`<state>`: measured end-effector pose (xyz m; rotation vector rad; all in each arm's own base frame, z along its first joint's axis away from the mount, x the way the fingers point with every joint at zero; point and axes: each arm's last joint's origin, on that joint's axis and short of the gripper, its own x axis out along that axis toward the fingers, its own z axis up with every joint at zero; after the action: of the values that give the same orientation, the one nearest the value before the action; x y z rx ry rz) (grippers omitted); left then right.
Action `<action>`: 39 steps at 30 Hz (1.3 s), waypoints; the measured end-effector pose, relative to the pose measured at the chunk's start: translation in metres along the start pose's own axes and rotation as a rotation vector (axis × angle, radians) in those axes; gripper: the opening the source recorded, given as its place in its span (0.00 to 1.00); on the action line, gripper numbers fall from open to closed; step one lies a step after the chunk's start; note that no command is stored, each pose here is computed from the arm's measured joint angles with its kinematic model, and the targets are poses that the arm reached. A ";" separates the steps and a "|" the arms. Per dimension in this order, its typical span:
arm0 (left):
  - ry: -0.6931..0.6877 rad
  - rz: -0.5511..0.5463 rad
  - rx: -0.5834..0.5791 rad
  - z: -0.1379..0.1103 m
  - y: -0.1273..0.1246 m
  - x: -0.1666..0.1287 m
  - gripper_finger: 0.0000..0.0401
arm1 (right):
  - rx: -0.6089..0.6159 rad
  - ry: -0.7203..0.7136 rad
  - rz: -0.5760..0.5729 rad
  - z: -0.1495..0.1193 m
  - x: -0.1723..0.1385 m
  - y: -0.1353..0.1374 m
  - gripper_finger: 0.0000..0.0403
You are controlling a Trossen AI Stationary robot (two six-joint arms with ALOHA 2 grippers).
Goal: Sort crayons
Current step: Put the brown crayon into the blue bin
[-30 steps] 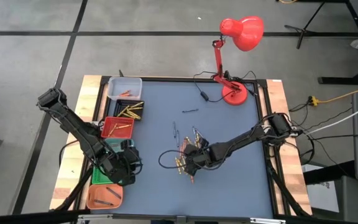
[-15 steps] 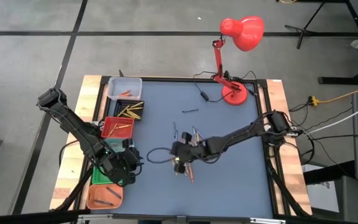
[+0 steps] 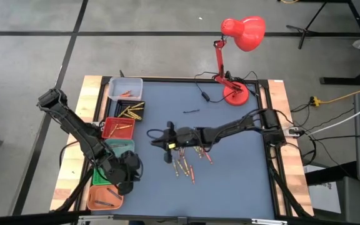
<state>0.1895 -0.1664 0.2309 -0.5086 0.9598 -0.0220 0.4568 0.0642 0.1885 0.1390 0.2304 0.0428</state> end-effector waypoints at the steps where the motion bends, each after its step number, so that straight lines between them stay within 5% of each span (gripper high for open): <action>1: 0.013 -0.008 -0.012 -0.001 0.000 0.000 0.22 | -0.010 -0.022 0.001 -0.001 0.005 -0.002 0.05; 19: 0.045 -0.033 -0.063 -0.003 -0.003 -0.001 0.22 | -0.153 -0.233 0.073 0.020 0.113 0.001 0.05; 28: 0.042 -0.031 -0.063 -0.003 -0.002 0.000 0.22 | -0.288 -0.236 0.052 0.012 0.124 -0.002 0.05; 39: 0.024 -0.022 -0.062 -0.002 -0.002 0.000 0.22 | -0.288 -0.235 0.045 0.015 0.124 -0.017 0.05</action>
<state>0.1877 -0.1691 0.2310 -0.5774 0.9810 -0.0177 0.5816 0.0530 0.1723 -0.1375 -0.0146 0.1031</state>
